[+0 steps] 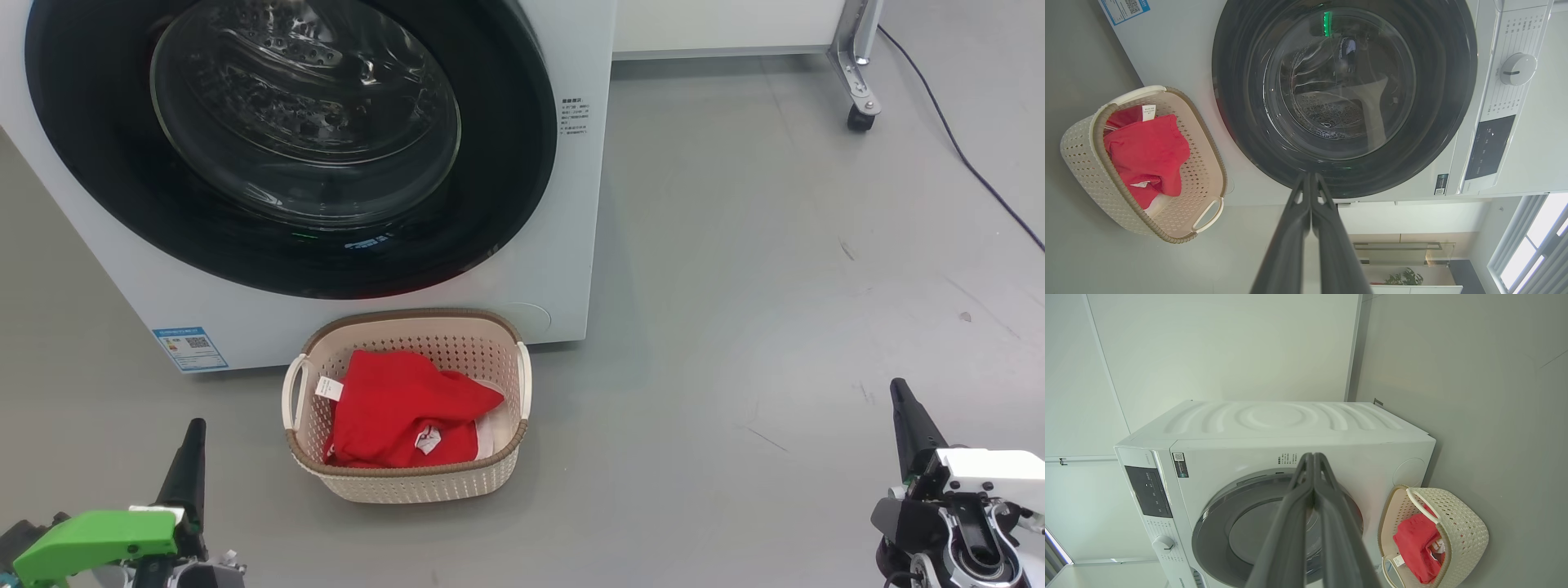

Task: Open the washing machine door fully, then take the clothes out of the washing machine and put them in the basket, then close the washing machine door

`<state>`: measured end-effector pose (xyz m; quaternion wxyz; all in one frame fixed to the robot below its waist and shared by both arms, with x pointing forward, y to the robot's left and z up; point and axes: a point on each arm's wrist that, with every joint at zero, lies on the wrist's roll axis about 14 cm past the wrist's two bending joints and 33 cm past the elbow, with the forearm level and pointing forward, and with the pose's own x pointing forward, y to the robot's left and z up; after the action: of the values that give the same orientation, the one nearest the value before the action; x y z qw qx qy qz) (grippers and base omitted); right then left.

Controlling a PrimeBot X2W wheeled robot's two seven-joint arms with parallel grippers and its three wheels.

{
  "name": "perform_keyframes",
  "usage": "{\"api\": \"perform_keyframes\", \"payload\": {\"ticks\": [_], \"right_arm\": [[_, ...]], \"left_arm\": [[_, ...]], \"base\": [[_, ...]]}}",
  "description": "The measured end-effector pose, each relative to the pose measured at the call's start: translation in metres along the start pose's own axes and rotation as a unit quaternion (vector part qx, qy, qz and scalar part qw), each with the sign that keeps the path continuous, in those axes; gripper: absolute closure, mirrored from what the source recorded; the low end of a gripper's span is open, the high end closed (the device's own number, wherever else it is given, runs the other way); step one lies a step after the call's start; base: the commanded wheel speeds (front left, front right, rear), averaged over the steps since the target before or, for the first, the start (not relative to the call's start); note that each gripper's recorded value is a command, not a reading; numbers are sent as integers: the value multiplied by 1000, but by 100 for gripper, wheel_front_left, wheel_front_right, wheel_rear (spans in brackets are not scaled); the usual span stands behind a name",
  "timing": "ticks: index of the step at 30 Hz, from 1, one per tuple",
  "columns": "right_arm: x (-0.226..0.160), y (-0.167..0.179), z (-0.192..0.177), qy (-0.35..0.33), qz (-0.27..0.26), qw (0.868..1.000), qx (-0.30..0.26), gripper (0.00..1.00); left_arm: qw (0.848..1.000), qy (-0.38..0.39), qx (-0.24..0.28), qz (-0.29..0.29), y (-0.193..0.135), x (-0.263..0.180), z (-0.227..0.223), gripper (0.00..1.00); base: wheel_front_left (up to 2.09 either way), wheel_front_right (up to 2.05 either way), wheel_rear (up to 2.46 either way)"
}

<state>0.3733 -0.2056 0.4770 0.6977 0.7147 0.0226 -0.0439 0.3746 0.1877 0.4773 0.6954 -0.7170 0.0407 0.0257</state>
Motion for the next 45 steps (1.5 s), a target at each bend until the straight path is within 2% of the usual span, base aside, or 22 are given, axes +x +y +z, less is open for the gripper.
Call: {"api": "perform_keyframes", "payload": {"ticks": [45], "right_arm": [[0,0,1,-1,0,1000,0,100]], "left_arm": [[1000,1,1,0,0,0,0,100]], "base": [[0,0,0]]}}
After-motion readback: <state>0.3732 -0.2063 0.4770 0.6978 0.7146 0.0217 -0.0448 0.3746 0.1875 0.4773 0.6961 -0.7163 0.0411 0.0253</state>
